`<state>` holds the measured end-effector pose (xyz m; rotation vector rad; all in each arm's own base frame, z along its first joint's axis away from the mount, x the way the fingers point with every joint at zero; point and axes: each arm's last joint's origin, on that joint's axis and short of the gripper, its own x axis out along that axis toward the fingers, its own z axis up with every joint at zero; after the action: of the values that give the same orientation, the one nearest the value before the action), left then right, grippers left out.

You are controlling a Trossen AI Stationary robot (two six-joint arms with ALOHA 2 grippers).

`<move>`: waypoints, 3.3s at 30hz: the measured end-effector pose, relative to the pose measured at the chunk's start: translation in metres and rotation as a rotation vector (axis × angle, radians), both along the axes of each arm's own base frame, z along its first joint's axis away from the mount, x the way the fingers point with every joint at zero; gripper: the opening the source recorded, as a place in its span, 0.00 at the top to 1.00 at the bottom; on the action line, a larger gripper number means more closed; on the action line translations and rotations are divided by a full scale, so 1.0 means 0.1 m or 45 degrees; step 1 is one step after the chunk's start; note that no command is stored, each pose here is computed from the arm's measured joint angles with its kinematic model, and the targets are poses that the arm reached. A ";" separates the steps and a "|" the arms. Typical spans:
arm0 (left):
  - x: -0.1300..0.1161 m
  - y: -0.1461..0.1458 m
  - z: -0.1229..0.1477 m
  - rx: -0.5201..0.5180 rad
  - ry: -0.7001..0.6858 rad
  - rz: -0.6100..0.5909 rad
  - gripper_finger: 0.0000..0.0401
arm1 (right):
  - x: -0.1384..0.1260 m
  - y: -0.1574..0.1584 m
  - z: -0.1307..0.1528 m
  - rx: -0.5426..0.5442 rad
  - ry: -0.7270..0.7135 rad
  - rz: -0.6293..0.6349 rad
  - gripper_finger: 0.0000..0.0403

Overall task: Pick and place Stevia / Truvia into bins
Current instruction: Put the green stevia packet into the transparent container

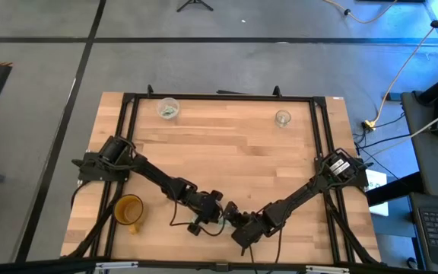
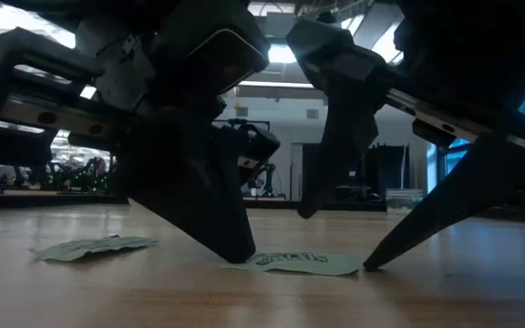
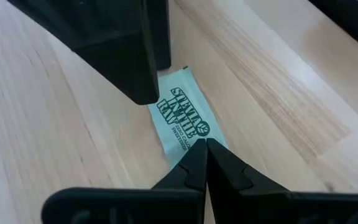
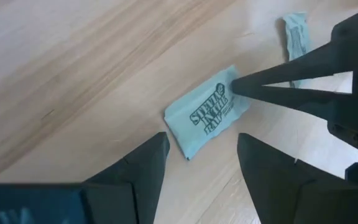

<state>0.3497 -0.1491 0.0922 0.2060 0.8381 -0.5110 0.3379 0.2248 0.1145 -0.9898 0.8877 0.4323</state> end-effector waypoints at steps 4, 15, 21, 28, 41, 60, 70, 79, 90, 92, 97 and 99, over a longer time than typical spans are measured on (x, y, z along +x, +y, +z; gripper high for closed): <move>0.00 -0.01 0.00 0.047 -0.044 -0.033 1.00 | 0.03 0.01 0.01 -0.009 -0.039 0.046 0.49; 0.03 -0.02 0.02 0.119 -0.149 -0.138 1.00 | 0.09 -0.03 0.00 -0.030 -0.090 0.126 0.49; 0.03 -0.01 0.02 0.131 -0.157 -0.151 1.00 | 0.15 -0.02 0.02 -0.015 -0.153 0.155 0.49; 0.04 -0.01 0.02 0.134 -0.167 -0.143 1.00 | 0.18 0.01 -0.01 0.042 -0.182 0.165 0.49; 0.05 -0.02 0.03 0.063 -0.153 -0.082 1.00 | 0.18 0.00 -0.04 0.152 -0.204 -0.065 0.54; 0.00 -0.03 0.00 -0.019 -0.017 -0.061 0.99 | 0.18 -0.02 -0.05 0.244 -0.216 -0.241 0.71; 0.00 -0.03 0.00 -0.068 0.002 -0.022 1.00 | 0.18 -0.02 -0.04 0.247 -0.216 -0.244 0.71; -0.01 -0.05 0.00 -0.125 0.041 -0.039 1.00 | 0.18 -0.02 -0.04 0.248 -0.217 -0.245 0.71; -0.01 -0.04 0.00 -0.114 0.037 -0.023 0.99 | 0.18 0.00 -0.04 0.305 -0.196 -0.206 0.71; -0.01 -0.03 0.00 -0.116 0.039 -0.019 0.99 | 0.18 0.01 -0.04 0.305 -0.196 -0.206 0.71; -0.01 -0.03 0.00 -0.170 0.074 0.021 1.00 | 0.18 0.01 -0.03 0.306 -0.197 -0.203 0.71; -0.01 -0.03 0.00 -0.183 0.083 0.040 0.99 | 0.18 0.01 -0.03 0.309 -0.201 -0.203 0.71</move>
<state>0.3488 -0.1525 0.0921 0.0446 0.8635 -0.5486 0.3559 0.2260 0.1113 -0.7145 0.7458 0.3127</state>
